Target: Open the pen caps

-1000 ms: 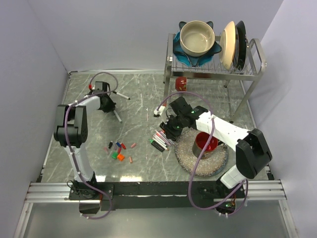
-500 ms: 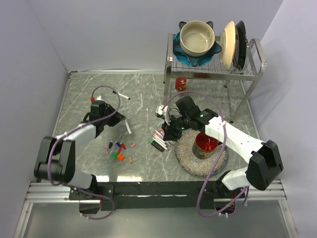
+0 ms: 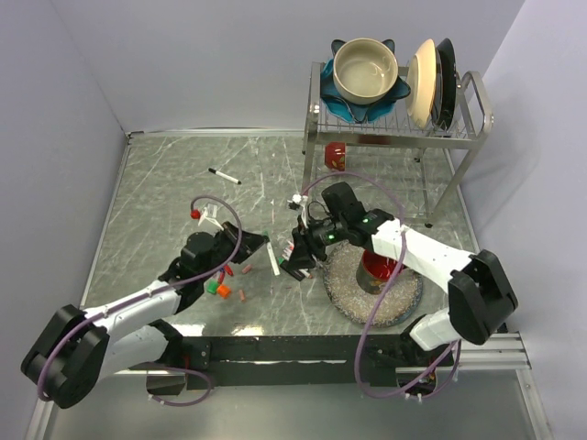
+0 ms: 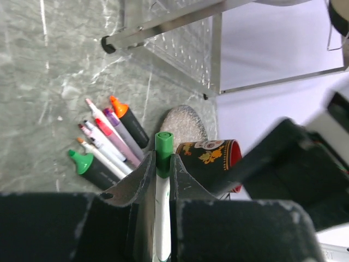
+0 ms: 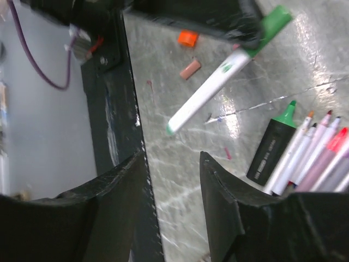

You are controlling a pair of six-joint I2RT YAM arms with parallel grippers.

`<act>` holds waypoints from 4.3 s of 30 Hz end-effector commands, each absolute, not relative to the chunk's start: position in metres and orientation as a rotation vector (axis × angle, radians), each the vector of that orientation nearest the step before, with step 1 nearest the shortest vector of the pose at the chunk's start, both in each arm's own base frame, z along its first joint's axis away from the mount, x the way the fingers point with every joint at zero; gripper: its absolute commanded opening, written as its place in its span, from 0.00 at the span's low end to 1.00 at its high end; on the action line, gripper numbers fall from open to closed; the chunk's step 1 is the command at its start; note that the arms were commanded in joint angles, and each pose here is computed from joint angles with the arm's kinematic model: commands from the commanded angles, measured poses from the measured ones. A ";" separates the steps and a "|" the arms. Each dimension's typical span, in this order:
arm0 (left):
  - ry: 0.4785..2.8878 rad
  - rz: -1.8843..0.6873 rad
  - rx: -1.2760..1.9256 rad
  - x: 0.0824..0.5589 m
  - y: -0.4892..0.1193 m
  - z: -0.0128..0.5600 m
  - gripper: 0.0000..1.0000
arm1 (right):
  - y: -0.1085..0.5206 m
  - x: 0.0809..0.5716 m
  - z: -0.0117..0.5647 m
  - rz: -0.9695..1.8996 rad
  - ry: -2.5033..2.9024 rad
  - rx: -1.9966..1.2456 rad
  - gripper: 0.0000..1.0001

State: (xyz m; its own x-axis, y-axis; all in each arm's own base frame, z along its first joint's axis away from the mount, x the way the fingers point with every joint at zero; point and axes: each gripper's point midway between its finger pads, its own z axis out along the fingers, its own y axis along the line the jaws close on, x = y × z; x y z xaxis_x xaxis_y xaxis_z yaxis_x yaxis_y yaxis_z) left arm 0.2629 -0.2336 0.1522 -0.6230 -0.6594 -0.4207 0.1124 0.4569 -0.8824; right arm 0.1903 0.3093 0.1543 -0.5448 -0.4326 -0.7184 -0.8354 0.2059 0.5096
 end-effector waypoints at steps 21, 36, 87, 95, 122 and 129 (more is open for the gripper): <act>1.721 -1.335 -0.486 0.257 -0.264 0.204 0.01 | 0.335 0.206 0.145 1.375 2.229 -0.889 0.33; 1.702 -1.299 -0.430 0.250 -0.257 0.214 0.44 | 0.320 0.165 0.153 1.515 2.009 -1.417 0.00; 1.595 -0.640 -0.660 0.279 -0.100 0.247 0.01 | 0.316 0.184 0.130 1.337 2.156 -1.365 0.00; 1.854 -0.622 -0.806 0.260 -0.106 0.160 0.01 | 0.288 0.253 0.092 0.742 2.310 -1.158 0.00; 2.115 -0.354 -0.922 0.234 -0.087 0.062 0.01 | 0.272 0.268 0.047 0.508 2.442 -1.206 0.26; 2.179 -0.275 -0.923 0.231 -0.084 0.046 0.07 | 0.272 0.269 0.059 0.506 2.403 -1.206 0.34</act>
State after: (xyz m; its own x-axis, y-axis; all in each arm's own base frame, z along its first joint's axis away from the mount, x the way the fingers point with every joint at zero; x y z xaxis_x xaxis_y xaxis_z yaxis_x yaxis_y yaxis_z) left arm 0.2291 -0.0908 0.0487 -0.4803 -0.6920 -0.5389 -0.5040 0.7206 -0.4762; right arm 0.2565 0.2615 0.0313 -0.5936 -0.6808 -0.4291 -0.7946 0.5803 0.1785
